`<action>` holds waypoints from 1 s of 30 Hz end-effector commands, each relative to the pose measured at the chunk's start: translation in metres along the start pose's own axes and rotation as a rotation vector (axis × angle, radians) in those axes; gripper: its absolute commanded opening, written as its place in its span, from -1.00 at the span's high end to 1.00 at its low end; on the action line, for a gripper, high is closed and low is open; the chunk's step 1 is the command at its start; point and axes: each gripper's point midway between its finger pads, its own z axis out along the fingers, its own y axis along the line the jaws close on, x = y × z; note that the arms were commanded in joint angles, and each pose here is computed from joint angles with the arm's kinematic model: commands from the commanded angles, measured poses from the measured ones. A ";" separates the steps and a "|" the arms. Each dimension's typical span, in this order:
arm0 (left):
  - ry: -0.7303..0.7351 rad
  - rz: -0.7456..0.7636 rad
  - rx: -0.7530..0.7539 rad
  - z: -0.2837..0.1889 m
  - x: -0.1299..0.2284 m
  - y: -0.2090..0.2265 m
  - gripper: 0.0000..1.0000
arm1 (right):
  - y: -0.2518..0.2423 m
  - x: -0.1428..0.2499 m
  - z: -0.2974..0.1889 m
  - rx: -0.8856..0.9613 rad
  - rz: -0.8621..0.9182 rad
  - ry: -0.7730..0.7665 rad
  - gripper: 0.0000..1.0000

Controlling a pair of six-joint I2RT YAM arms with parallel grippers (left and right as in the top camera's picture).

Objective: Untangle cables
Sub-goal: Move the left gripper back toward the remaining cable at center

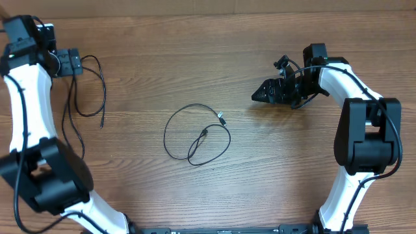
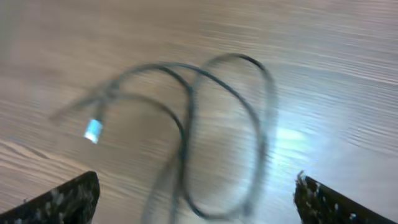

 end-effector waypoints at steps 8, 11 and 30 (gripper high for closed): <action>0.344 -0.258 0.406 -0.017 0.081 -0.088 -0.99 | -0.001 0.003 0.005 -0.007 0.008 0.011 -1.00; 0.410 -0.246 0.433 -0.014 0.102 -0.105 -0.99 | -0.001 0.003 0.005 -0.008 0.008 0.011 -1.00; 0.646 0.087 0.607 -0.022 0.215 -0.252 -0.29 | -0.001 0.003 0.005 -0.008 0.009 0.012 -1.00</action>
